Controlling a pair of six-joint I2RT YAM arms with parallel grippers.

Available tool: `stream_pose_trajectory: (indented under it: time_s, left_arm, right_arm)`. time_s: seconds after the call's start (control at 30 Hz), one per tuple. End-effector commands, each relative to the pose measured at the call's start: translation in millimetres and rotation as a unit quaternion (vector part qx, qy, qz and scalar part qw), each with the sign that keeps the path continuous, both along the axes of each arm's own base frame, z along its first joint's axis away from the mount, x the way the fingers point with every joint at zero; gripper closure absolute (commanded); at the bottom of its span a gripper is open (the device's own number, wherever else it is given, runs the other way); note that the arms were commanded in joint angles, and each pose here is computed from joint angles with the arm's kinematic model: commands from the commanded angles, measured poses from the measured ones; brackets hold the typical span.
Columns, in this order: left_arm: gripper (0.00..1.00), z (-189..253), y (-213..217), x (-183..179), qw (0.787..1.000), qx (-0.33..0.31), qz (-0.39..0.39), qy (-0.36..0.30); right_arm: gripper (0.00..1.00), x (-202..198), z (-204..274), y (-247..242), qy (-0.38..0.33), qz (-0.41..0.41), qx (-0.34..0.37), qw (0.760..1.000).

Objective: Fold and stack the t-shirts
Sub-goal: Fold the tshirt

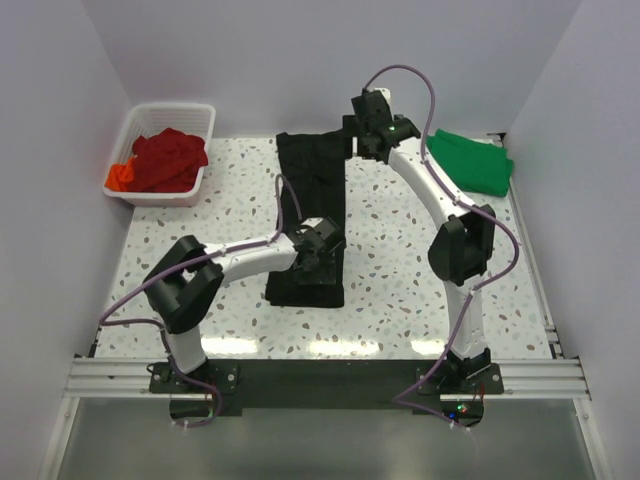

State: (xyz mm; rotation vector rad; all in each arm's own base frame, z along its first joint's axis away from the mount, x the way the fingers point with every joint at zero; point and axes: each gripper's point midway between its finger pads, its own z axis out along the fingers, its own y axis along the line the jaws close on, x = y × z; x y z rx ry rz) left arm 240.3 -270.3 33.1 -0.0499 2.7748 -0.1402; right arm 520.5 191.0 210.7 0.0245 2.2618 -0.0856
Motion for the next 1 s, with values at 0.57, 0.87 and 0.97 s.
stream_pose_trajectory:
  time_s: [0.57,0.87,0.97]
  left_arm:
    - [0.24,-16.9,-4.7,-71.4,0.990,0.075,-0.068,0.094]
    - [0.24,-1.6,-12.3,-90.0,0.989,0.056,-0.094,0.095]
    - [0.24,31.8,-14.6,-71.5,0.996,0.039,-0.067,0.037]
  right_arm:
    - [0.04,-24.6,29.5,0.1,-0.017,0.008,0.056,0.998]
    - [0.05,-32.1,23.1,0.1,-0.007,0.010,0.060,0.998]
    - [0.05,-34.4,23.7,1.3,-0.003,0.014,0.065,0.998]
